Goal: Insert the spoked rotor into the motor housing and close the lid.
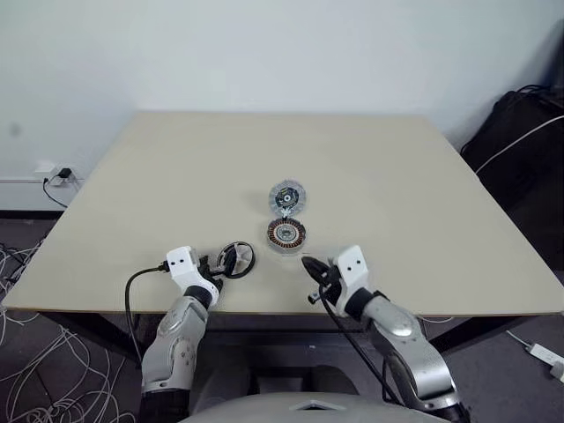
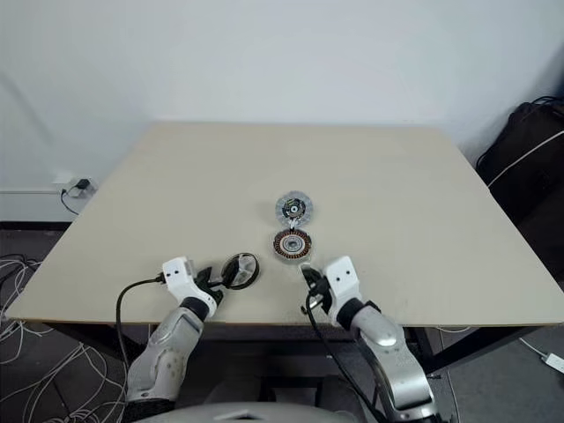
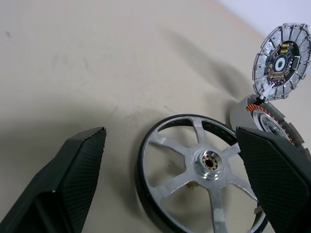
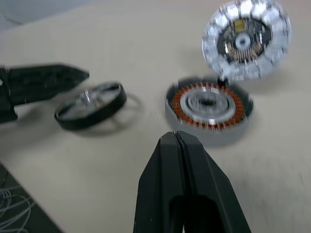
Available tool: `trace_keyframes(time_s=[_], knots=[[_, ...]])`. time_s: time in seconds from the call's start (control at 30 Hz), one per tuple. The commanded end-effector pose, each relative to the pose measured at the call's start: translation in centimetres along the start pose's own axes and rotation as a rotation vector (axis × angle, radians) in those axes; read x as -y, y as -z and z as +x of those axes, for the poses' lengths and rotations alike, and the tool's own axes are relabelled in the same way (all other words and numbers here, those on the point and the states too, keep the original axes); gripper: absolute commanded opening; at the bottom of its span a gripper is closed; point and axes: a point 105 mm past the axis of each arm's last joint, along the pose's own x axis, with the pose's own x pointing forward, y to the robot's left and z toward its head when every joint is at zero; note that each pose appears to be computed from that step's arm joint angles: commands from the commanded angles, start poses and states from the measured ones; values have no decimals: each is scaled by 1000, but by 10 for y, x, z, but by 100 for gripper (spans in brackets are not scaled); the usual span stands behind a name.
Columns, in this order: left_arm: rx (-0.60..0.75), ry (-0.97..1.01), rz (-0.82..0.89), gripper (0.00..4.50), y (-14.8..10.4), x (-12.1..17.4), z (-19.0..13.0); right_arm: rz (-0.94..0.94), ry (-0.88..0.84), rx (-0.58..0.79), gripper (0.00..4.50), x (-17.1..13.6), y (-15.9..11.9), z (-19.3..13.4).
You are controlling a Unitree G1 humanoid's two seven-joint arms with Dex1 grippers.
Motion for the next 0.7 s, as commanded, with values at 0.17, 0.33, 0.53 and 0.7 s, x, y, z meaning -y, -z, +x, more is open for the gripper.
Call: trace_keyframes(time_s=[0.17,0.33,0.53,0.7], knots=[[-54,11,-129,450,4,4,10,25,57,78,3,1,-14,-9],[-91,88,-183,450,8,19,10,28,69,81,3,1,-14,-10],[-77,177,-252,450,1,37,9,30,73,79,3,1,-14,-9],[-81,211,-283,450,-1,45,6,31,70,72,3,1,-13,-8]])
